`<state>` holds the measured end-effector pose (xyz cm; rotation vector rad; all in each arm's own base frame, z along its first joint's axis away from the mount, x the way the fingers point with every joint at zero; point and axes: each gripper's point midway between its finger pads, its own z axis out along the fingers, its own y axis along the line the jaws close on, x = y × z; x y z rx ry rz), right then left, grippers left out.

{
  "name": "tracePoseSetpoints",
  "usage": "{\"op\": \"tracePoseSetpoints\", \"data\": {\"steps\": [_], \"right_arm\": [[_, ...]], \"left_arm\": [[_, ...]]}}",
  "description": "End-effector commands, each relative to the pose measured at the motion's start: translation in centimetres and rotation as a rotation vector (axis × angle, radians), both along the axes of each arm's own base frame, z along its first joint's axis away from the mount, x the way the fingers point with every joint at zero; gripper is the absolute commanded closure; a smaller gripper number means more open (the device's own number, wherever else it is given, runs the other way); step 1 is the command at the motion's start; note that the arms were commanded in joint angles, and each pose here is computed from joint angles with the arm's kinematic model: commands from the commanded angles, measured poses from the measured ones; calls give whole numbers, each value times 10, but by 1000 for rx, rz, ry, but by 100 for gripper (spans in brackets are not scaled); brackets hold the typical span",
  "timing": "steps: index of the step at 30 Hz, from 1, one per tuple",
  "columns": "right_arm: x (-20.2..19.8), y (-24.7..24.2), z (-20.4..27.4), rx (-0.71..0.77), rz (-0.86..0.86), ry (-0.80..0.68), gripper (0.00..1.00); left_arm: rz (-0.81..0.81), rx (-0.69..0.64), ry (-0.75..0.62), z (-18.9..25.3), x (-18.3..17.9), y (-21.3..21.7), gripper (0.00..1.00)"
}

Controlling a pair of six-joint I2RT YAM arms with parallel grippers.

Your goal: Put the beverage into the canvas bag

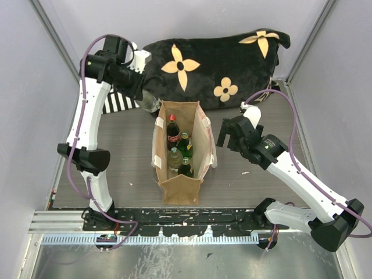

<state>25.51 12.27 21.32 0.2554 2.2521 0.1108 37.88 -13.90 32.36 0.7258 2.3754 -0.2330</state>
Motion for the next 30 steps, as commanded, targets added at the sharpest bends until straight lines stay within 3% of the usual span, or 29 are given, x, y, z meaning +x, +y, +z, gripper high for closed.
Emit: {"op": "tracePoseSetpoints", "data": {"steps": [1,16,24,30], "right_arm": [[10,8,10,34,10,-40,0],[14,17,-3,40,28,-18,0],[15,19,-8,39,34,-9,0],[13,18,-10,36,39,-8,0]], "left_arm": [[-75,-123,-214,65,-11,-13,100],[-301,-376,-369,137,-67,-51,100],[-437,-477,-309,144,-109,-68,100],[-578,-399,-211,120,-153,-74,100]]}}
